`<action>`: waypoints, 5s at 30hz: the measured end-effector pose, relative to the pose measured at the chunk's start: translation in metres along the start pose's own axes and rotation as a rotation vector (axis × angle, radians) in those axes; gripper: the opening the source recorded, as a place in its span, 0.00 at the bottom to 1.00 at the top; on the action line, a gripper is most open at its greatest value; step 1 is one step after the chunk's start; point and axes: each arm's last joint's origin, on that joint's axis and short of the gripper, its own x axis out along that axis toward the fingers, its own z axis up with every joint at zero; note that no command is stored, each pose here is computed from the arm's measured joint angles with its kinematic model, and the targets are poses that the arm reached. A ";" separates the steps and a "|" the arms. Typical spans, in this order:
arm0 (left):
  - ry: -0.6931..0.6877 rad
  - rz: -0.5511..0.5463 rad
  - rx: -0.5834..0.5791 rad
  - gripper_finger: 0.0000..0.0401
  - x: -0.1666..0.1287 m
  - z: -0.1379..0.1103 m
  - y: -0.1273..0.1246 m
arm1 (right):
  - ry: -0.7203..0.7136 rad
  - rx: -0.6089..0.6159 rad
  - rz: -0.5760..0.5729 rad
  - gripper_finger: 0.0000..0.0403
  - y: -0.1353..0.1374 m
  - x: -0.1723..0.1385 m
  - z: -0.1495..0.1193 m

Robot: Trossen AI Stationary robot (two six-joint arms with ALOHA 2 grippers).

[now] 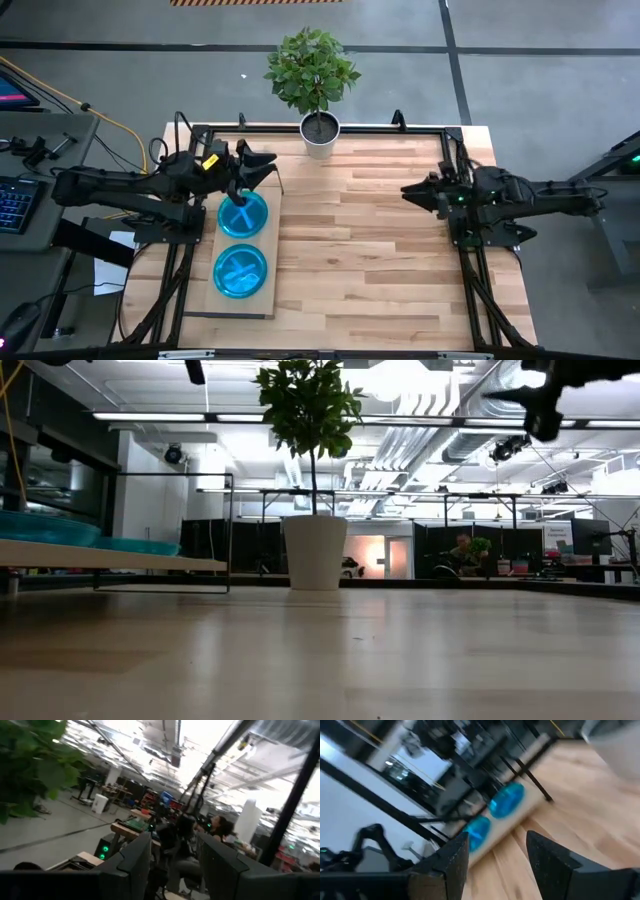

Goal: Place and stack plates onto a shelf
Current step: Return to Home Position

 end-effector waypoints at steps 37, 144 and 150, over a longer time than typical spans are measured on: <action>-0.028 -0.094 0.093 0.00 -0.102 -0.066 0.044 | -0.084 -0.098 0.067 0.45 0.008 0.007 0.007; 0.480 0.113 0.227 0.00 -0.130 -0.121 0.083 | -0.048 -0.489 0.218 0.00 -0.078 -0.004 -0.080; 0.480 0.113 0.227 0.00 -0.130 -0.121 0.083 | -0.046 -0.489 0.217 0.00 -0.078 -0.004 -0.080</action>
